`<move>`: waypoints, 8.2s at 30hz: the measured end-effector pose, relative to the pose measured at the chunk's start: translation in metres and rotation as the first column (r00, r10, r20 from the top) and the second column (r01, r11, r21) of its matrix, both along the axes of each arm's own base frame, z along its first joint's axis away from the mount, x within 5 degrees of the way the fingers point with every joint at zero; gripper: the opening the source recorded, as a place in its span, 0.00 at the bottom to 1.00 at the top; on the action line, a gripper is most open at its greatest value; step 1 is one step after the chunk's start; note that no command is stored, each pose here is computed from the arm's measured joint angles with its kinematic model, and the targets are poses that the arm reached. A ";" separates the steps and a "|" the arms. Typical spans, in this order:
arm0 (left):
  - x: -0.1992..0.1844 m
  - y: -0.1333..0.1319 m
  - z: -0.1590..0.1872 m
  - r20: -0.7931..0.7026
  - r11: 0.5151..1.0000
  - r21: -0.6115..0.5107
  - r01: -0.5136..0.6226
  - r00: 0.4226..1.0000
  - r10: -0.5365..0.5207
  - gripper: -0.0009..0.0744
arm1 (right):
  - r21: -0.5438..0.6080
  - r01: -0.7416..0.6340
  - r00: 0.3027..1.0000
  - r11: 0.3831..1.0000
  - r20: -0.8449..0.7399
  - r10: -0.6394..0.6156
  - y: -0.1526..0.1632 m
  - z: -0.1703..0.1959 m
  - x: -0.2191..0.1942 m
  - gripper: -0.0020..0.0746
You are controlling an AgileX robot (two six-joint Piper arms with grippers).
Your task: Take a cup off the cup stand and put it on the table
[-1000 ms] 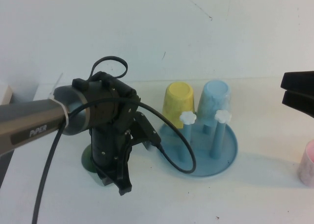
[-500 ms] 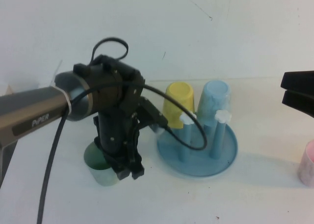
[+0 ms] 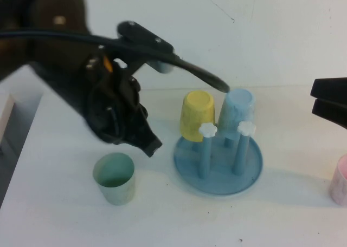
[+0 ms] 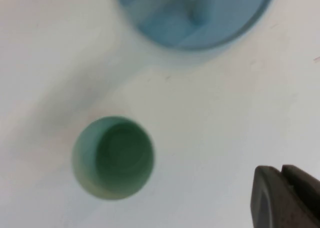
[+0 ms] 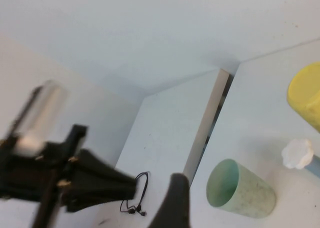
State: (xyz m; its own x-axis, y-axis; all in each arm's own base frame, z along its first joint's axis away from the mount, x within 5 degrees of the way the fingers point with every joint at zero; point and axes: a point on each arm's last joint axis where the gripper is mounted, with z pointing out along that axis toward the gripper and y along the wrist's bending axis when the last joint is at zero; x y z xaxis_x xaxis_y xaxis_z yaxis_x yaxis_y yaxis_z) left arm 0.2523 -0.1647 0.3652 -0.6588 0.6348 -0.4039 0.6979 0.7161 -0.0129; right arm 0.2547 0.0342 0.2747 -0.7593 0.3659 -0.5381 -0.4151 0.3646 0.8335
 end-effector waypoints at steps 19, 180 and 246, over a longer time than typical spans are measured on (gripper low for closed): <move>-0.174 0.088 -0.076 0.275 0.835 -0.551 -0.004 0.943 0.186 0.01 | -0.084 -0.032 0.955 0.996 0.293 0.055 0.016 0.039 -0.027 0.03; -0.199 0.168 -0.191 0.467 0.579 -0.617 -0.533 0.345 0.814 0.01 | -0.683 0.672 0.739 0.286 0.593 -0.320 -0.036 -0.108 -0.204 0.02; -0.199 0.163 -0.192 0.490 0.656 -0.593 -0.467 0.436 0.755 0.01 | -0.683 0.672 0.739 0.286 0.593 -0.320 -0.036 -0.108 -0.204 0.02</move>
State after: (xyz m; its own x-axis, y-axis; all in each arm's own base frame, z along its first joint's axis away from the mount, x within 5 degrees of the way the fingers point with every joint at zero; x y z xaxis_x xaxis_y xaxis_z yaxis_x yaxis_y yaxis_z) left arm 0.0532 -0.0021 0.1733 -0.2732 -0.0931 -0.9574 -0.0200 0.9956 -0.0911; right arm 0.0511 -0.0022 0.1670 -0.3410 -0.1382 -0.9299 -0.0207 0.9900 -0.1396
